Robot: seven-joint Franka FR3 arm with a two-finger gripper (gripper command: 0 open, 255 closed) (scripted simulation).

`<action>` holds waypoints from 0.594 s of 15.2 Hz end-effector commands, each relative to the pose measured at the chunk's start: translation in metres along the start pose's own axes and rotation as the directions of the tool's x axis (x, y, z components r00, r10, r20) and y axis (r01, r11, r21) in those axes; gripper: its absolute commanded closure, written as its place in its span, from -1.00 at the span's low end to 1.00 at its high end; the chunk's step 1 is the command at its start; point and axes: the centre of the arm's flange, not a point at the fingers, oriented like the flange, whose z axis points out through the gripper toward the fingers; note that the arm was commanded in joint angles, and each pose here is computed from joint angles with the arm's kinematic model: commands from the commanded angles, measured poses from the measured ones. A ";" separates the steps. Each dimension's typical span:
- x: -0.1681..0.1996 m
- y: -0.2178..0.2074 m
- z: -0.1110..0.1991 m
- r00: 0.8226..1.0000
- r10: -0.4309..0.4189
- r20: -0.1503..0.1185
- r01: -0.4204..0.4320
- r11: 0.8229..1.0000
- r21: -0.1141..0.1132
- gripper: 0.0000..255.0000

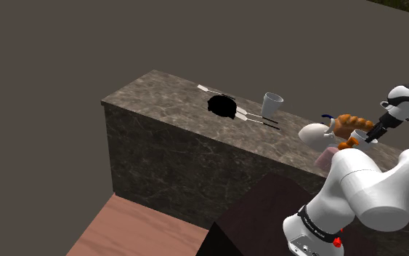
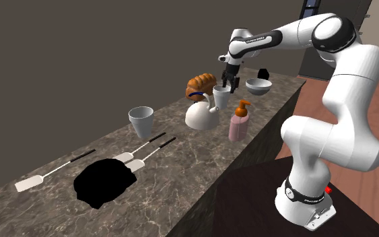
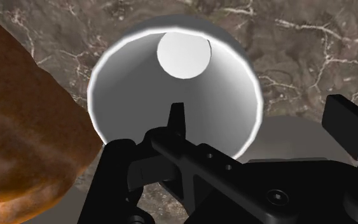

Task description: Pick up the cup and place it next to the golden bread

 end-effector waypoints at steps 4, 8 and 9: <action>-0.002 0.000 -0.033 1.000 0.000 0.000 0.000 1.000 0.001 -1.00; -0.002 0.000 -0.033 1.000 0.000 0.000 0.000 1.000 0.001 -1.00; -0.002 0.000 -0.033 1.000 0.000 0.000 0.000 1.000 0.001 -1.00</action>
